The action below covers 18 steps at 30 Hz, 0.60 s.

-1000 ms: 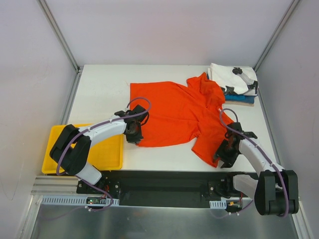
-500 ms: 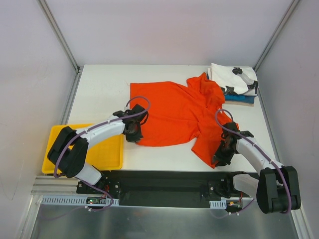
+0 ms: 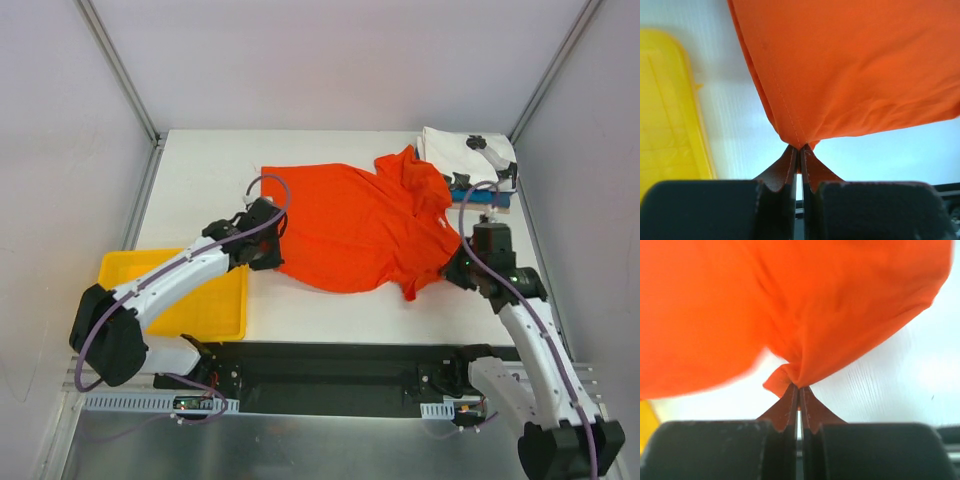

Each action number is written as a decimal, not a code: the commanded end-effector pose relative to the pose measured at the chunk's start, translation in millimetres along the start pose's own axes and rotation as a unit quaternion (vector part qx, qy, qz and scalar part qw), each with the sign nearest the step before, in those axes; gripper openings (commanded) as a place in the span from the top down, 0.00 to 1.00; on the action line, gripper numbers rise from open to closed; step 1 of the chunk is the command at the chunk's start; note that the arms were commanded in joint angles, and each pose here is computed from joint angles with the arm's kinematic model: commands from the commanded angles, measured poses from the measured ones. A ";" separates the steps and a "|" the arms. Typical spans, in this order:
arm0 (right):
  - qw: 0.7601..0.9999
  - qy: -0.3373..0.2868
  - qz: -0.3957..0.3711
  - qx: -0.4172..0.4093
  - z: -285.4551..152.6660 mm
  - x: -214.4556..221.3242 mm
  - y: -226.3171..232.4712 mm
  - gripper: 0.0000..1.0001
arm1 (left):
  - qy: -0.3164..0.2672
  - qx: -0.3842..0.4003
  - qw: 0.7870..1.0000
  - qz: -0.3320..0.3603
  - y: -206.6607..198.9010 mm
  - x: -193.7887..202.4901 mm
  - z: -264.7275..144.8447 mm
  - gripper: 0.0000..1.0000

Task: Fold and stack the t-shirts
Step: Flatten the tshirt out

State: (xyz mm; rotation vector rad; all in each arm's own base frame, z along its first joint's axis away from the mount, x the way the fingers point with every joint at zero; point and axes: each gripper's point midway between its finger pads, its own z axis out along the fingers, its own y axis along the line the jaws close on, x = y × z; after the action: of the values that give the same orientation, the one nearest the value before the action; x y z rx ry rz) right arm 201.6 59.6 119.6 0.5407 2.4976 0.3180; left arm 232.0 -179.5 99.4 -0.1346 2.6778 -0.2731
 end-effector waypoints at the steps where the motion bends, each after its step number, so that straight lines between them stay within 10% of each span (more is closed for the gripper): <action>1: 0.971 -0.235 -0.012 -0.043 -92.6 -99.9 28.3 0.99 | -0.143 0.067 0.987 0.010 -28.8 -69.1 -72.4 1.00; 9: 0.872 -0.487 -0.008 -0.054 -273.2 -186.0 35.0 0.99 | -0.342 0.181 0.922 0.027 -55.2 -147.0 -238.9 1.00; 18: 0.773 -0.623 -0.087 -0.082 -439.9 -218.0 57.7 0.99 | -0.482 0.309 0.818 0.052 -50.2 -152.0 -416.3 1.00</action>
State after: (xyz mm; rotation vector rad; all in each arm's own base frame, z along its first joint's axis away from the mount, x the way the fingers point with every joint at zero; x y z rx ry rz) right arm 156.6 -24.2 541.2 0.3659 1.3047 0.1341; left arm 221.7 -149.1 490.1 -0.0214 1.6409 -0.7255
